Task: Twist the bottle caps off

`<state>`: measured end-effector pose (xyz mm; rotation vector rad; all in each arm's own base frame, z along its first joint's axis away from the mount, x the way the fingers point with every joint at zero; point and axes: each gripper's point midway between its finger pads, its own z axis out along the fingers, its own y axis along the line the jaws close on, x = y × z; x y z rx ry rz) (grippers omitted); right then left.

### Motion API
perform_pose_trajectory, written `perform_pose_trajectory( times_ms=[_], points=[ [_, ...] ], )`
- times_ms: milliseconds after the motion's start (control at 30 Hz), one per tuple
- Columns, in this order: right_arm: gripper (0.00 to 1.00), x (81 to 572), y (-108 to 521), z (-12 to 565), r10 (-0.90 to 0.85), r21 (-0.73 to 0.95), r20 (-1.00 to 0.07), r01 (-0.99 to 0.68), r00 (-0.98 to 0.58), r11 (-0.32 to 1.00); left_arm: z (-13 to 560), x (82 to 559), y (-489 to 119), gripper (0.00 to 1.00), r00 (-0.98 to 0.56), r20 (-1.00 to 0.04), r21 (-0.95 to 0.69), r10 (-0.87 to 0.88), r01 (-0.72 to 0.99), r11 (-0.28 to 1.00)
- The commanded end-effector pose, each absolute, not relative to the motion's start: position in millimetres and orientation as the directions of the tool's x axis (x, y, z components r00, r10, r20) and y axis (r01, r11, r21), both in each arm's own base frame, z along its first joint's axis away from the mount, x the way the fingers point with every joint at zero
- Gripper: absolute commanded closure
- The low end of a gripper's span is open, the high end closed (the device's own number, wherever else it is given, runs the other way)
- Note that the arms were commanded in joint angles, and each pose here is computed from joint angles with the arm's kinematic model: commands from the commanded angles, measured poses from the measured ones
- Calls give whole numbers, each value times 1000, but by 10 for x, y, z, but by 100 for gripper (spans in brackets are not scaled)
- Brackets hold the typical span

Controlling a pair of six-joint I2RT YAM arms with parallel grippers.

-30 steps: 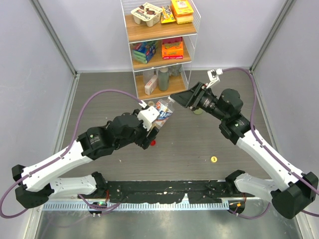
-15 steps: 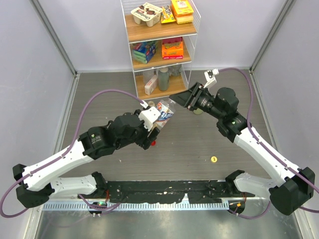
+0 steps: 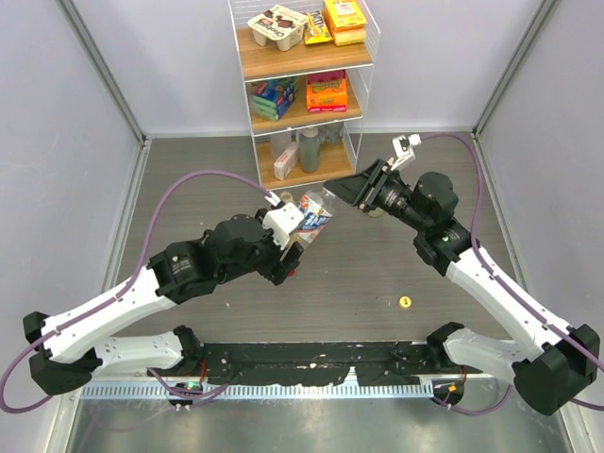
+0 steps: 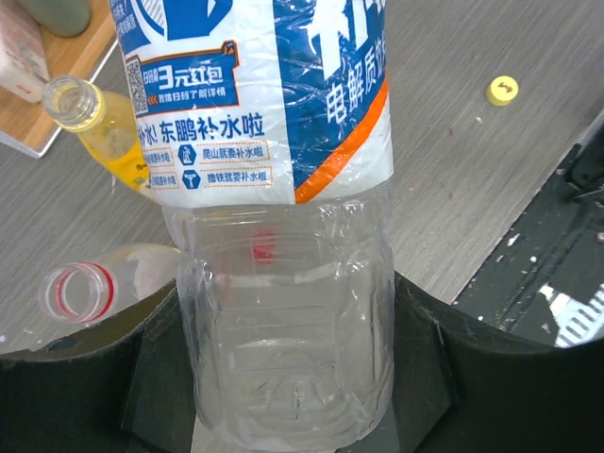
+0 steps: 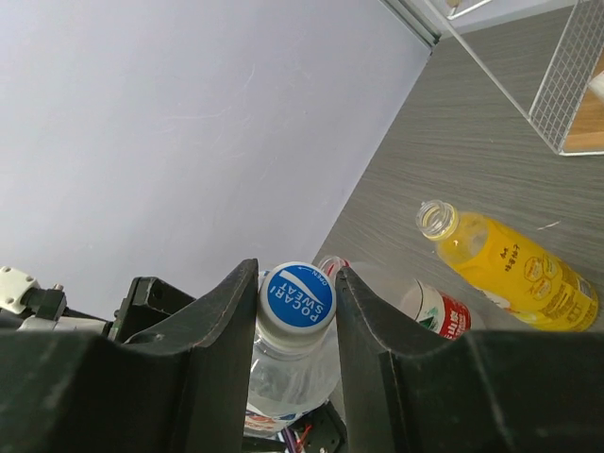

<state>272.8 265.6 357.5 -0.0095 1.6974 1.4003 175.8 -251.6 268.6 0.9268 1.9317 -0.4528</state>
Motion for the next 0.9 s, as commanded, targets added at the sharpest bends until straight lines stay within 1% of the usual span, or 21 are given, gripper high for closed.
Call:
perform_pose_trajectory(
  times_ms=[0,167,200,433,600,867],
  points=[
    [98,2486,2622,4002,513,680,-704,-675,-491,286,2959,1668,-2692,100,-284,-916,-56,283,790,611],
    [98,2336,2594,4119,495,624,-742,-735,-452,264,3111,1493,-2834,100,-299,-934,-156,197,835,528],
    [98,2307,2590,4139,493,612,-749,-748,-443,258,3140,1430,-2871,100,-303,-934,-176,187,851,495],
    [98,2034,2614,4257,449,529,-792,-832,-413,168,3351,1198,-2998,100,-334,-938,-282,87,887,367],
    [98,1815,2615,4330,411,452,-830,-886,-376,102,3494,943,-3068,100,-344,-937,-324,59,920,218],
    [98,1357,2537,4508,388,291,-878,-956,-281,-35,3782,469,-3087,100,-333,-943,-333,23,940,-73]
  ],
)
